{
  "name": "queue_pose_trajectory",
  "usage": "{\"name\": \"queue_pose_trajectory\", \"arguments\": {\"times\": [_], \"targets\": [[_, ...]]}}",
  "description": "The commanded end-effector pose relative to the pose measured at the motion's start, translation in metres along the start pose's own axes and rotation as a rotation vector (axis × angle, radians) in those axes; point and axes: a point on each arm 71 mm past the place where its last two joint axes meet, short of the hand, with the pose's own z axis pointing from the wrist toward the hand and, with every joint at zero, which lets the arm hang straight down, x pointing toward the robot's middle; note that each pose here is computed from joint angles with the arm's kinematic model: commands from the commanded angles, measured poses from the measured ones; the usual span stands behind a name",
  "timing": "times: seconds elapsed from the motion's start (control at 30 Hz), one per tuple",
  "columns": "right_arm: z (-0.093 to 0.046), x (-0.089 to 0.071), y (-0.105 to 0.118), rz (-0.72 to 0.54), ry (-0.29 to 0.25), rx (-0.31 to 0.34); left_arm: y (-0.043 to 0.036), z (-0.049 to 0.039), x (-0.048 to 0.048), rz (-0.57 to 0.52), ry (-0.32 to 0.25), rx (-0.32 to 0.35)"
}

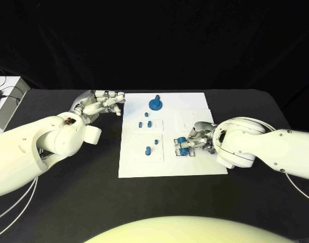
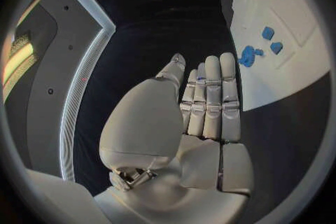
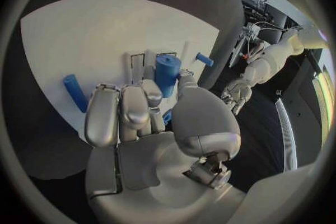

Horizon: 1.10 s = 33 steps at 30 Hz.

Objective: Assemble the parts on the task board

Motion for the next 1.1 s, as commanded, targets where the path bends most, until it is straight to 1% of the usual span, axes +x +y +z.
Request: {"name": "queue_pose_trajectory", "arguments": {"times": [0.03,0.27,0.6,0.97,1.1], "targets": [[0.0014,0.0024,-0.0023,-0.021,0.011,0.011,-0.0002,0.0002,0.0025,-0.01,0.015,0.003],[0.0041,-0.0006,-0.0037,-0.007,-0.014,0.017,-0.0002,0.0001,0.0024,-0.01,0.014,0.003],[0.0062,-0.0016,-0.0026,0.008,-0.03,0.016,-0.0002,0.0,0.002,-0.01,0.013,0.002],[0.0047,-0.0001,-0.0021,0.019,-0.033,0.009,-0.0002,-0.0001,0.0018,-0.009,0.012,0.003],[0.0023,-0.0005,-0.0043,0.027,-0.044,0.003,-0.0002,-0.0002,0.0016,-0.009,0.012,0.003]]}}
